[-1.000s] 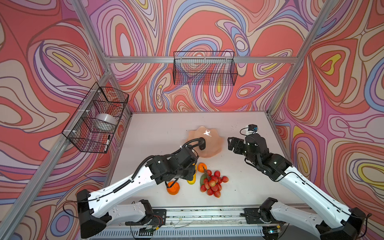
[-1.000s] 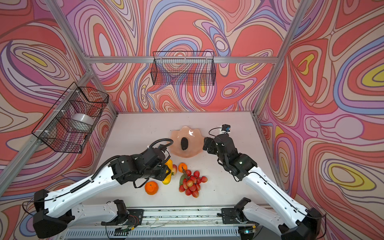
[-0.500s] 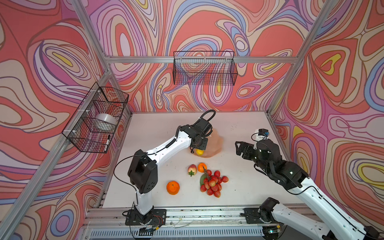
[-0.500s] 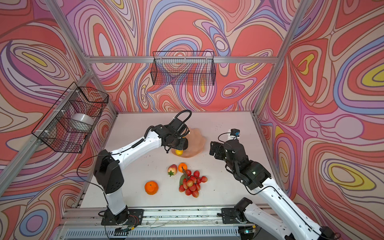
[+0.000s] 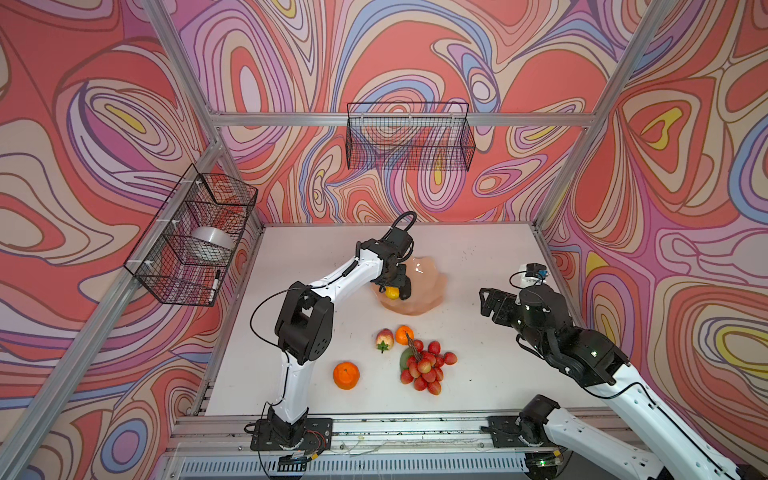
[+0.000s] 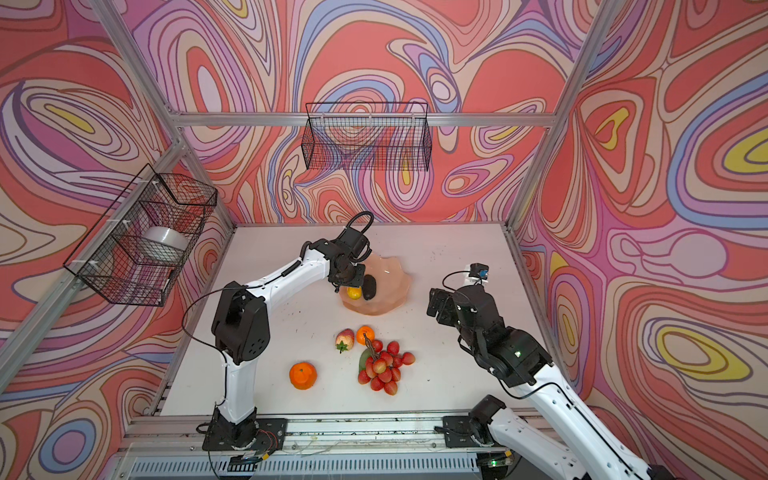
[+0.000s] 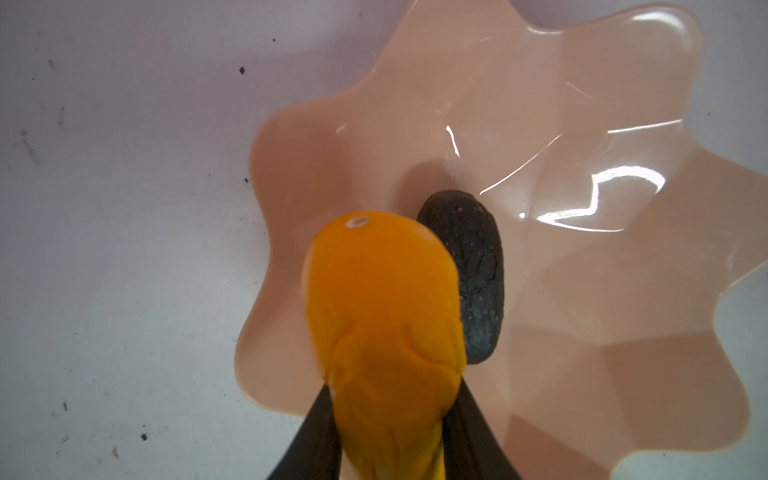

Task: Place and organize the fake fruits in the fruit bowl
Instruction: 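Carry the yellow fruit with the left gripper into the bowl beside the avocado, then grasp the small tangerine with the right gripper while the left gripper withdraws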

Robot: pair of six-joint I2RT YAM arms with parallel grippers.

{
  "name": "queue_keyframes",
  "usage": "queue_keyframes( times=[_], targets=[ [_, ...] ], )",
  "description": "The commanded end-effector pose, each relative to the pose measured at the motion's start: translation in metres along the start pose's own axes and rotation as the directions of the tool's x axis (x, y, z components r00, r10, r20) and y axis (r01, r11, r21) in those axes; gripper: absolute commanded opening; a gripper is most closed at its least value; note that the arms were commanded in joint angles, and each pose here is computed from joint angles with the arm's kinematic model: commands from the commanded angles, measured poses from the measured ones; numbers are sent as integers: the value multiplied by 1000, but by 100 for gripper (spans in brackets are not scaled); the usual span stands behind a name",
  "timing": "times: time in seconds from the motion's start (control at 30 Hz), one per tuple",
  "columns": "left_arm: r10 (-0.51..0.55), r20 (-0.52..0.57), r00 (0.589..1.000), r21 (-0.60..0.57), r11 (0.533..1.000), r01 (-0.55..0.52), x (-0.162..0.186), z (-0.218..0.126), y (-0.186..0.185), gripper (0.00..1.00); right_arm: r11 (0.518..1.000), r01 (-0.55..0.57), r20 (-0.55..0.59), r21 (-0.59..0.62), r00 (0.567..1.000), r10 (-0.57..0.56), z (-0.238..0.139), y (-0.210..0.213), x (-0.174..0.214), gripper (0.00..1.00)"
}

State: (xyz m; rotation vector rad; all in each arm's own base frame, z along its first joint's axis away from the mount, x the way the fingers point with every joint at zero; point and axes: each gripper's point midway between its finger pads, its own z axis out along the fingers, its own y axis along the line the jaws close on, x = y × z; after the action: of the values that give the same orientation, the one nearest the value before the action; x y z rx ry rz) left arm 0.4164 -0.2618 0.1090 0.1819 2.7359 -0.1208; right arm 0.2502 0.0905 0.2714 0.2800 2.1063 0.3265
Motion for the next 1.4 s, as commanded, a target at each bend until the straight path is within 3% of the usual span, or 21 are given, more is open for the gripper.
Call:
queue_keyframes(
  times=[0.0, 0.27, 0.5, 0.63, 0.77, 0.9, 1.0, 1.23, 1.37],
  targets=[
    [-27, -35, 999, -20, 999, 27, 3, 15, -1, 29, 1000, 0, -2, 6, 1000, 0, 2, 0, 0, 98],
    [-68, -82, 994, -14, 998, 67, 10, 33, 0, 34, 1000, 10, -12, 11, 1000, -10, 7, 1, 2, 98],
    [-84, -82, 993, 34, 996, 87, 7, 24, -6, 61, 1000, 25, -27, 18, 999, -24, 12, 2, 5, 98],
    [-94, 10, 996, 66, 993, 93, -12, -6, -7, 80, 999, 32, -52, 19, 998, -31, 16, 7, 5, 96],
    [-120, 176, 977, 136, 986, 97, -40, -59, -4, 86, 997, 67, -138, -38, 988, -72, 32, 28, 16, 93],
    [-133, 409, 903, 186, 981, 60, -60, -135, 9, 87, 992, 73, -271, -100, 958, -98, 57, 49, 44, 90],
    [-144, 555, 819, 195, 980, 40, -49, -180, 30, 88, 987, 58, -318, -150, 943, -103, 69, 66, 63, 88],
    [-271, 729, 628, 223, 962, 156, 45, -241, 110, 92, 975, 85, -405, -206, 900, -163, 87, 102, 104, 87],
    [-317, 736, 598, 197, 945, 259, 99, -243, 151, 98, 969, 121, -460, -216, 863, -210, 101, 122, 134, 86]
  ],
)
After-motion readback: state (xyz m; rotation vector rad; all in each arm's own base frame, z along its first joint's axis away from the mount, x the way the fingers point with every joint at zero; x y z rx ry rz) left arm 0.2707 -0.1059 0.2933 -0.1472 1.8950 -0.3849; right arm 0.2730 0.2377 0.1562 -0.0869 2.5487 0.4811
